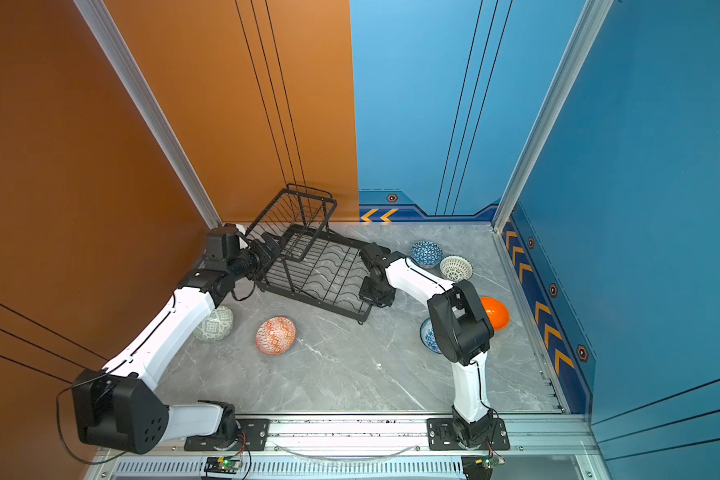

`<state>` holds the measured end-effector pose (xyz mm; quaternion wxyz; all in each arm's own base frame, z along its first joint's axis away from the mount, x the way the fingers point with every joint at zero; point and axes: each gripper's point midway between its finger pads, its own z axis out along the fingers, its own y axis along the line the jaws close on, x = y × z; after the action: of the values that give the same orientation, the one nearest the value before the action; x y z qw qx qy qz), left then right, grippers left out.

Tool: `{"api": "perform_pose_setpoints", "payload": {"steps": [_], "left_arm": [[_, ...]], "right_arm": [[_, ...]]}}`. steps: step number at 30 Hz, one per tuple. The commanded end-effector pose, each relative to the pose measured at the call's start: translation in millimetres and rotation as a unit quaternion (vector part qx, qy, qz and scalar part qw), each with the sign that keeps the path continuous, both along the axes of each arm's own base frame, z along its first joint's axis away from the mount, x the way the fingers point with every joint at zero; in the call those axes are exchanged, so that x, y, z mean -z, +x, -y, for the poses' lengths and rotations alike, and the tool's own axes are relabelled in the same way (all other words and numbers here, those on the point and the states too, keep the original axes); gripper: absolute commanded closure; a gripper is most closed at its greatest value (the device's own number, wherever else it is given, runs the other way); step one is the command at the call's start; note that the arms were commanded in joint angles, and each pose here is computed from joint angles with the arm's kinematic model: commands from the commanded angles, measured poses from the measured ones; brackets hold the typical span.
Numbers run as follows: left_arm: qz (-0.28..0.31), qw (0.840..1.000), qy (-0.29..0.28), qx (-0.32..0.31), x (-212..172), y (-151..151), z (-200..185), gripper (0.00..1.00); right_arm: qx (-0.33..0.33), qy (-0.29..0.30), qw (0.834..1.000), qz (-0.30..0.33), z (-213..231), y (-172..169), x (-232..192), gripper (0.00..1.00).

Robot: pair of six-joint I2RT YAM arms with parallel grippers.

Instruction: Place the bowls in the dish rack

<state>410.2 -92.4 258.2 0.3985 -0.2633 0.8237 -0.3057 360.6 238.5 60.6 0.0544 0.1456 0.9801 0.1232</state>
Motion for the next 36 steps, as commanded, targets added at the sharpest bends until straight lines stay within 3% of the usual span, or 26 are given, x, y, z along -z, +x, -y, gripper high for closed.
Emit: {"api": "perform_pose_setpoints", "payload": {"steps": [1,13,20,28,30,36], "left_arm": [[0.004,1.000,0.009,0.008,-9.5,-4.5,3.9,0.02],[0.006,1.000,0.011,0.020,-14.5,-1.7,17.1,0.02],[0.007,0.999,0.019,0.026,-19.0,-7.6,20.1,0.02],[-0.003,0.999,0.023,0.029,-14.6,-18.9,24.1,0.02],[-0.004,0.999,0.026,0.030,-14.6,-20.6,24.7,0.02],[-0.005,0.999,0.027,0.034,-13.7,-21.3,28.6,0.02]], "right_arm": [[-0.022,-0.022,0.999,-0.023,8.0,-1.1,12.9,1.00],[-0.020,-0.040,0.999,0.001,33.8,77.0,7.1,1.00],[-0.073,-0.043,0.996,0.027,47.3,116.8,8.5,1.00],[-0.110,-0.062,0.991,0.052,53.0,138.1,3.6,0.95],[-0.116,-0.068,0.989,0.058,52.5,139.0,1.6,0.85],[-0.132,-0.083,0.984,0.084,45.5,141.7,-15.2,0.84]]}}
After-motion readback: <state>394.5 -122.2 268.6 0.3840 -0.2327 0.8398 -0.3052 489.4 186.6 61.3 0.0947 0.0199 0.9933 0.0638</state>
